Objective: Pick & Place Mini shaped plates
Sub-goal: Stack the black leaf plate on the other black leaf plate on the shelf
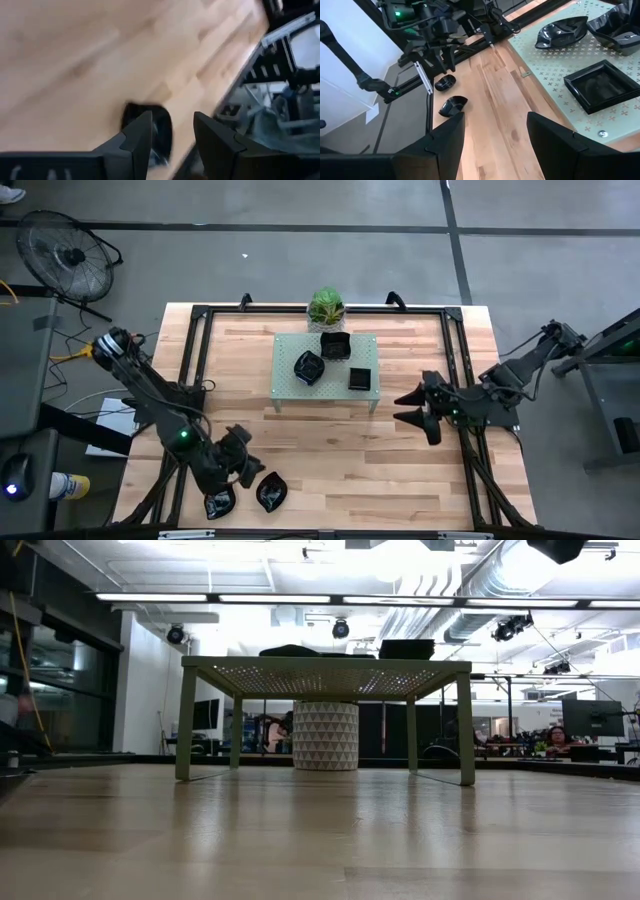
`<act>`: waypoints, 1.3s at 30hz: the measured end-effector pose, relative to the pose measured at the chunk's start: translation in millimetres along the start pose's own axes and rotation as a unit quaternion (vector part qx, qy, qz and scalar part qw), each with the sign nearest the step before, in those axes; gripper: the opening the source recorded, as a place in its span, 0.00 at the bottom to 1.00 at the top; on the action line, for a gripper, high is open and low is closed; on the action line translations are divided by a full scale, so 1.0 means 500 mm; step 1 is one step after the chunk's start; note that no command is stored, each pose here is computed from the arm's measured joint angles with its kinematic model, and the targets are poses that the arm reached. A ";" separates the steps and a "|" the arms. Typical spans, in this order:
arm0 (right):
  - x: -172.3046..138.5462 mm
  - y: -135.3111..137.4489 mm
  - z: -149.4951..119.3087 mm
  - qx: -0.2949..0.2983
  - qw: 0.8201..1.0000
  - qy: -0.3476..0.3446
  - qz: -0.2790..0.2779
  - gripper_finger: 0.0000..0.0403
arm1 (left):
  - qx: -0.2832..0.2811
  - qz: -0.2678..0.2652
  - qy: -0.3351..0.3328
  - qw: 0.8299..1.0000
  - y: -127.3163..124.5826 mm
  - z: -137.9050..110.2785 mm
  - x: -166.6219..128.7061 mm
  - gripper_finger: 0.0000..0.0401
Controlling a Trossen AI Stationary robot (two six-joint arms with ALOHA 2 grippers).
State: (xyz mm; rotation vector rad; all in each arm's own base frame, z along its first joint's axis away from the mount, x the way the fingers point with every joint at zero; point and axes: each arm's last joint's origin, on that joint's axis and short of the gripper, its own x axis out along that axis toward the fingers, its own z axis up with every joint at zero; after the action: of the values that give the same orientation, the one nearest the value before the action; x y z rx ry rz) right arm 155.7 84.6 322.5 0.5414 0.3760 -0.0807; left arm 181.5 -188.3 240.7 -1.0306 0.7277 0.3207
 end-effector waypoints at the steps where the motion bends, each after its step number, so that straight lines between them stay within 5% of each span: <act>1: -0.001 0.001 -0.001 -0.001 1.000 0.001 0.002 0.52 | -0.009 0.000 0.012 1.000 -0.004 -0.003 0.002 0.36; 22: -0.001 0.002 -0.002 -0.001 1.000 0.005 0.005 0.52 | -0.145 0.143 0.097 0.974 0.025 -0.053 0.097 0.36; 39: -0.001 0.001 -0.001 -0.002 1.000 -0.002 -0.001 0.52 | -0.151 0.178 0.174 0.957 0.030 -0.019 0.154 0.36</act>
State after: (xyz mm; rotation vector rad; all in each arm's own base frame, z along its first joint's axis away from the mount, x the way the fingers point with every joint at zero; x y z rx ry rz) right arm 155.0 85.5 322.7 0.5378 0.3736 -0.0833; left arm 225.1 -196.1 175.5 -1.2612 1.2164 0.5822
